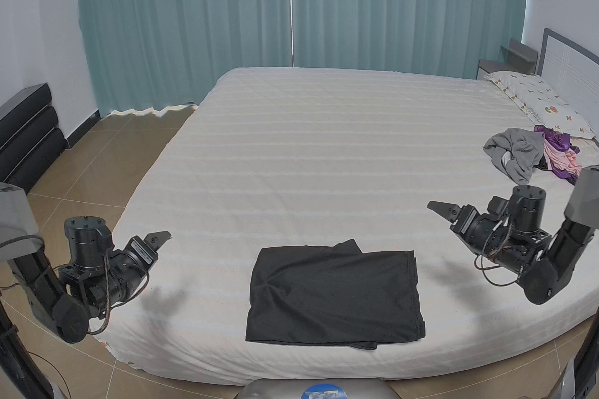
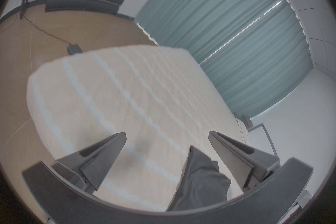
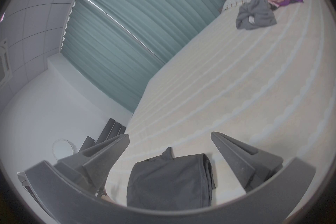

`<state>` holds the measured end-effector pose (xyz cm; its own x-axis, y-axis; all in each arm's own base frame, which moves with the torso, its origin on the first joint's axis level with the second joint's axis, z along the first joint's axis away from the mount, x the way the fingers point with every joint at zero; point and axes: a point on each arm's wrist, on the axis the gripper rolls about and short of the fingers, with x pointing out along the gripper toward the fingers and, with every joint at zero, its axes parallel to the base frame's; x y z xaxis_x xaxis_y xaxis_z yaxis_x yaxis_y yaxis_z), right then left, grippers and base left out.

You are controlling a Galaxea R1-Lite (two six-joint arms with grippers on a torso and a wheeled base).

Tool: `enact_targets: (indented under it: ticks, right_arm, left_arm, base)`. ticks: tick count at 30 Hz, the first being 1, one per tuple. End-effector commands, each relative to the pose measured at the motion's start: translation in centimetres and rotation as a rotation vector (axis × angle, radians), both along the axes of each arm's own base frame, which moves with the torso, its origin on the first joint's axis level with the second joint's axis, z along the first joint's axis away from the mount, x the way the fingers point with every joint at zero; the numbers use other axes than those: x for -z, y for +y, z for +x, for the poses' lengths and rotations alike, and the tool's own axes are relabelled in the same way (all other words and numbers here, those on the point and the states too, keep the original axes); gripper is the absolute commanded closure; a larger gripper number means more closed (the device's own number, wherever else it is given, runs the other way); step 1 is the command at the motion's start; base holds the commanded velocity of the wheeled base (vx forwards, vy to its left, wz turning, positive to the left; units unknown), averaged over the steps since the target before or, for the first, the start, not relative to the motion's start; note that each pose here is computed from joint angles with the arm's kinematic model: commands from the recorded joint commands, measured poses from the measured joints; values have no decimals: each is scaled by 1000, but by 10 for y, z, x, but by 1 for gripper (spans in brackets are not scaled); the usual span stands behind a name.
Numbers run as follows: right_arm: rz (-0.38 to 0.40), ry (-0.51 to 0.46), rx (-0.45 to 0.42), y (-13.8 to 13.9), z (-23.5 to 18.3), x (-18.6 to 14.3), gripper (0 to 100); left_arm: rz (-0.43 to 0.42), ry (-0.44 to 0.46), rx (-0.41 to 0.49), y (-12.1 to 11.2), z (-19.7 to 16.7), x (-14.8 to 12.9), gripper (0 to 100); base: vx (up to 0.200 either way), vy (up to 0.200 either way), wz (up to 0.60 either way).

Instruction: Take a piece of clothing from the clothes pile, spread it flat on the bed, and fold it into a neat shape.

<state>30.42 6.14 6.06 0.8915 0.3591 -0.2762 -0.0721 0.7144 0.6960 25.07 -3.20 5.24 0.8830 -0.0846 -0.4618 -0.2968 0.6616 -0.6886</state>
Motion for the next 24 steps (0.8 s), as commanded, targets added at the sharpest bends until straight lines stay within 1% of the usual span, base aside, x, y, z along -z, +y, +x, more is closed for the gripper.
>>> enact_targets:
  ticks: [1, 4, 7, 9, 11, 12, 14, 17, 18, 20, 22, 23, 24]
  right_arm:
    - [-43, -154, 12, -15, -62, -55, 0]
    - [-135, -210, 5, -22, -89, -63, 0]
    - [-153, -280, 11, -28, -115, -76, 0]
    - [-160, -307, 21, -32, -130, -80, 0]
    - [-184, -321, 36, -36, -140, -81, 0]
    - [-225, -330, 57, -42, -150, -81, 0]
    - [-251, -339, 80, -49, -159, -81, 0]
    - [-256, -378, 101, -54, -174, -86, 0]
    - [-256, -384, 103, -54, -177, -86, 0]
    - [-277, -430, 115, -55, -192, -91, 0]
    - [-295, -449, 121, -56, -200, -93, 0]
    - [-337, -489, 125, -57, -214, -95, 0]
    - [-364, -509, 123, -57, -224, -95, 0]
  left_arm:
    - [68, -194, -111, 10, -32, -48, 0]
    - [115, -272, -99, 12, -57, -65, 0]
    - [150, -382, -91, 15, -83, -86, 0]
    - [171, -432, -88, 17, -98, -94, 0]
    - [209, -445, -89, 19, -107, -98, 0]
    - [263, -450, -99, 21, -119, -102, 0]
    - [306, -461, -109, 22, -134, -106, 0]
    - [357, -510, -109, 26, -160, -115, 0]
    - [367, -515, -109, 26, -163, -116, 0]
    - [430, -528, -112, 29, -183, -120, 0]
    - [459, -534, -116, 30, -191, -120, 0]
    - [510, -542, -114, 32, -205, -117, 0]
    - [545, -553, -112, 33, -214, -116, 0]
  base:
    - [0, 0, 0]
    - [0, 0, 0]
    - [0, 0, 0]
    - [0, 0, 0]
    - [0, 0, 0]
    - [0, 0, 0]
    - [0, 0, 0]
    - [0, 0, 0]
    - [0, 0, 0]
    - [0, 0, 0]
    - [0, 0, 0]
    - [0, 0, 0]
    - [0, 0, 0]
